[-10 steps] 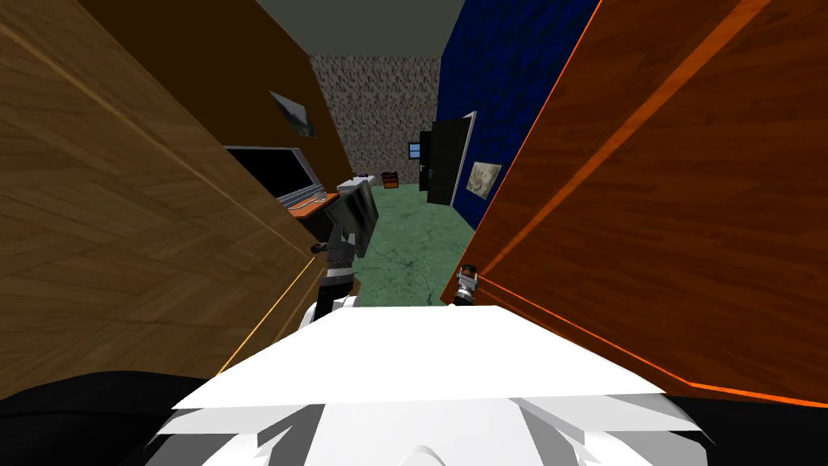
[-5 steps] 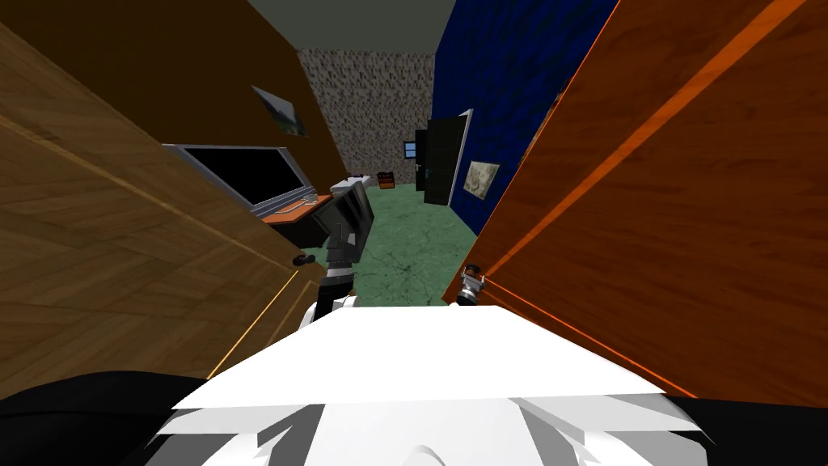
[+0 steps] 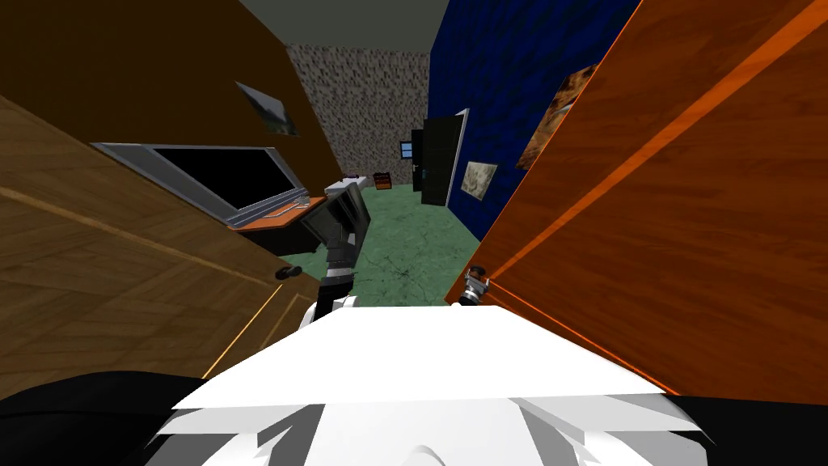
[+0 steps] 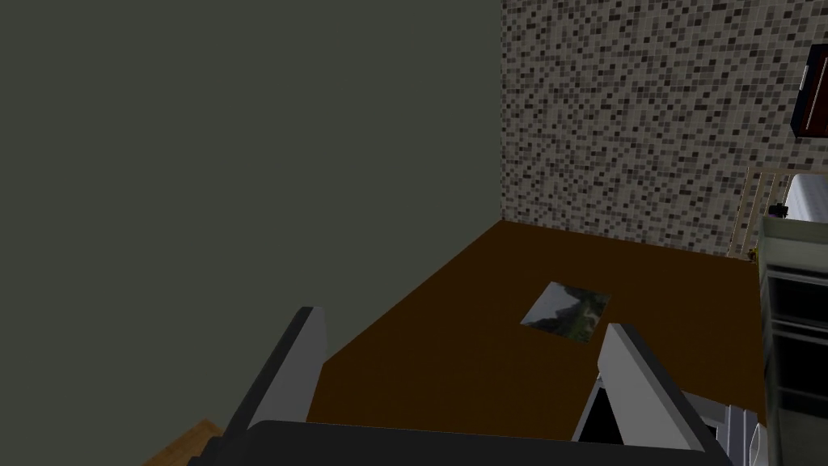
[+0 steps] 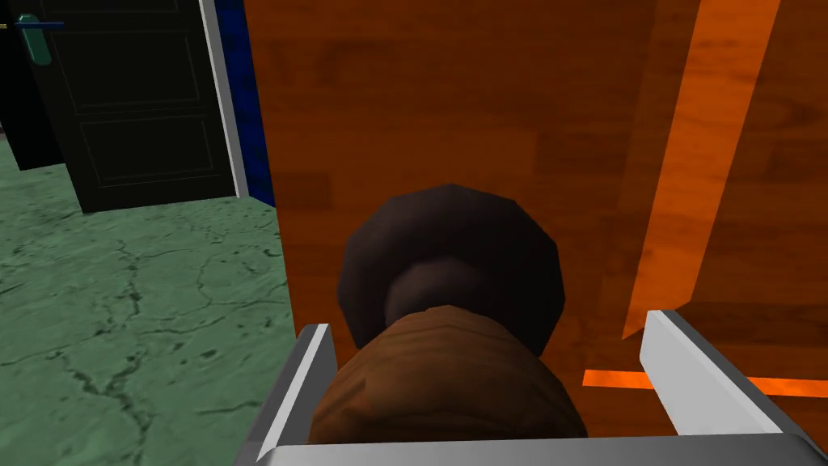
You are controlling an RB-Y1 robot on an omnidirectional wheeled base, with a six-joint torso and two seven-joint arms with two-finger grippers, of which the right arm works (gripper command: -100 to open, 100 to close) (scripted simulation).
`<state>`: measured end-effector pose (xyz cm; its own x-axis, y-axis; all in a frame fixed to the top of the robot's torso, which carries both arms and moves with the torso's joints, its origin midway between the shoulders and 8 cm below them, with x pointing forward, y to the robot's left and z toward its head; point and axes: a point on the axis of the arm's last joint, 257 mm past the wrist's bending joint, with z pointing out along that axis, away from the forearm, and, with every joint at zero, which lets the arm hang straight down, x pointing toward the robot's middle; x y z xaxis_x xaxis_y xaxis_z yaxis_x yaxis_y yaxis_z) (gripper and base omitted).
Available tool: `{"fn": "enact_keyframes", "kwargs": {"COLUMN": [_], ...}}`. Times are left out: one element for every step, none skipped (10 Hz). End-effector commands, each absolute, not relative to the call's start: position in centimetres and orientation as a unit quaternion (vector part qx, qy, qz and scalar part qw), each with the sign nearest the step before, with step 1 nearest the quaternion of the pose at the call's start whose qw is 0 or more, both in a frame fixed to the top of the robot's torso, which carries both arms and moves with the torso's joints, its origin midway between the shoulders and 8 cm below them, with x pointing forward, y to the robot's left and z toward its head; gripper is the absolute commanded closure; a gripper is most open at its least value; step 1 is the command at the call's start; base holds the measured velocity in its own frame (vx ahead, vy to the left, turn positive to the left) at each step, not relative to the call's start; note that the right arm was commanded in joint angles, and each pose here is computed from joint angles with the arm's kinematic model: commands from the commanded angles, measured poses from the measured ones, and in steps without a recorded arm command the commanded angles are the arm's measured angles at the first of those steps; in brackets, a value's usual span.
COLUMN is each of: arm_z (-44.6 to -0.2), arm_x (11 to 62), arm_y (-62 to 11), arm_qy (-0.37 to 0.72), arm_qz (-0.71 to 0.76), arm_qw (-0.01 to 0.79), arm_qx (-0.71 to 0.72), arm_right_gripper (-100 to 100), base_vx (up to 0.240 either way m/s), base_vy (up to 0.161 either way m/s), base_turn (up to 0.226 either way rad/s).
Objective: Push the door open
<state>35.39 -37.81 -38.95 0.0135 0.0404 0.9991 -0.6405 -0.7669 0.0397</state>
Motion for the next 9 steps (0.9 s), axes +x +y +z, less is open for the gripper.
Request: {"fn": "enact_keyframes", "kwargs": {"arm_z": [-38.6,-38.6,-38.7,-38.8,-39.0,-39.1,-39.4,-38.8,-38.6], "arm_x": [34.8,34.6,34.3,34.1,33.9,33.7,33.9,33.3,33.0], "arm_y": [-39.3,-39.6,-39.7,-39.8,-39.8,-39.8,-39.2,-41.4,-42.3], "arm_qy": [-0.241,-0.249,-0.257,-0.264,-0.273,-0.280,-0.274,-0.272,-0.273], "arm_qz": [0.663,0.660,0.658,0.655,0.652,0.649,0.648,0.650,0.649], "arm_qw": [0.273,0.276,0.279,0.280,0.282,0.283,0.278,0.296,0.304], "arm_qx": [0.654,0.652,0.651,0.650,0.649,0.648,0.654,0.645,0.642], "arm_right_gripper": [100,100,100,100,100,100,100,100,100], "base_vx": [0.156,0.176,0.205,0.201,0.207,0.216,0.095,0.114,0.170], "base_vy": [-0.040,-0.035,-0.004,0.009,-0.011,-0.010,-0.007,-0.032,-0.032], "base_turn": [-0.064,-0.056,-0.073,-0.048,-0.107,-0.086,-0.024,-0.013,-0.027]}}
